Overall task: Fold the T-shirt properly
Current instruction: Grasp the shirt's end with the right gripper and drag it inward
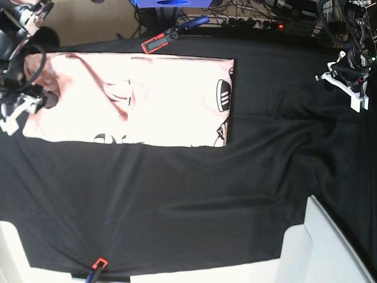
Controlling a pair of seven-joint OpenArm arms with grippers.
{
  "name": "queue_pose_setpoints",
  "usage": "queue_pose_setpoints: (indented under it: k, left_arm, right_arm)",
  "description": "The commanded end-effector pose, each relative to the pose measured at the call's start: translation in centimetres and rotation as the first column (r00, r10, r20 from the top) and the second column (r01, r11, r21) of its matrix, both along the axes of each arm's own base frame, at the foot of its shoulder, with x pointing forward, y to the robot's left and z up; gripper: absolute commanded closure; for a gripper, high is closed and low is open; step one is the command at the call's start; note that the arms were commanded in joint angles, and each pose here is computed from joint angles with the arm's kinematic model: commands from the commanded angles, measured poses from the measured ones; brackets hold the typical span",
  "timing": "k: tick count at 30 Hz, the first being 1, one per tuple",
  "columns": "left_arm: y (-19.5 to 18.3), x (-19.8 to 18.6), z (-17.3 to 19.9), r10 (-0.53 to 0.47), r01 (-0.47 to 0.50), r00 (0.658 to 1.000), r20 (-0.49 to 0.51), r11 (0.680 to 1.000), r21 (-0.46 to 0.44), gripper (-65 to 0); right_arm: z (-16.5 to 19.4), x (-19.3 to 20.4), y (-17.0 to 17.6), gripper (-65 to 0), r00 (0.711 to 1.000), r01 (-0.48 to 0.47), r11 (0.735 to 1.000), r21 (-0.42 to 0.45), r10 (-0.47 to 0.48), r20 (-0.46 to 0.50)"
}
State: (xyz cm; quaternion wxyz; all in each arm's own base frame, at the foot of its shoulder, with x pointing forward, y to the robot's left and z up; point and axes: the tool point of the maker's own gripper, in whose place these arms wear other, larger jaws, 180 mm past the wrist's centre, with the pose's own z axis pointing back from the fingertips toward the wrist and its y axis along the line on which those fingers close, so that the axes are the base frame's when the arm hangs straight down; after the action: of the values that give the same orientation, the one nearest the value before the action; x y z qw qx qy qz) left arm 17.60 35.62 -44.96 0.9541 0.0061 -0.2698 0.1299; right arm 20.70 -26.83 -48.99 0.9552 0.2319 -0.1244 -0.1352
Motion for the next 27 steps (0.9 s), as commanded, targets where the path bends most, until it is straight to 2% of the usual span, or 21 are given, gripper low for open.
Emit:
queue_pose_setpoints:
  k: [1,4,7,8,11,18,27]
  left_arm:
    - [0.8,0.7,1.0,-0.009,0.008,1.0,0.027,1.0,0.023,0.0]
    - [0.8,0.6,1.0,-0.007,0.007,1.0,0.025,1.0,0.023,0.0]
    - [0.8,0.5,0.9,-0.007,0.007,1.0,0.023,1.0,0.023,0.0]
    - [0.8,0.5,0.9,-0.007,0.007,1.0,0.023,1.0,0.023,0.0]
    - [0.8,0.5,0.9,-0.007,0.007,1.0,0.023,1.0,0.023,0.0]
    - [0.8,0.4,0.9,-0.007,0.007,1.0,0.02,1.0,0.023,0.0]
    - [0.8,0.4,0.9,-0.007,0.007,1.0,0.02,1.0,0.023,0.0]
  right_arm:
    - [0.1,-0.1,-0.1,-31.6,1.0,-0.014,1.0,-0.002,0.014,-0.016]
    - [0.2,0.0,-0.1,-18.6,1.0,-0.013,1.0,-0.002,0.013,-0.012]
    - [0.4,0.7,-0.4,-1.3,1.0,0.0,1.0,-0.011,0.0,0.017]
    - [0.4,0.9,-0.4,0.0,1.0,0.004,1.0,-0.014,-0.004,0.024]
    - [0.8,1.4,-1.1,-0.1,0.999,0.012,0.999,-0.034,-0.01,0.048]
    - [5.9,4.1,-5.5,0.0,0.983,0.02,0.976,-0.217,0.02,0.183]
    - [6.9,4.6,-6.9,0.0,0.977,0.031,0.967,-0.253,0.024,0.21]
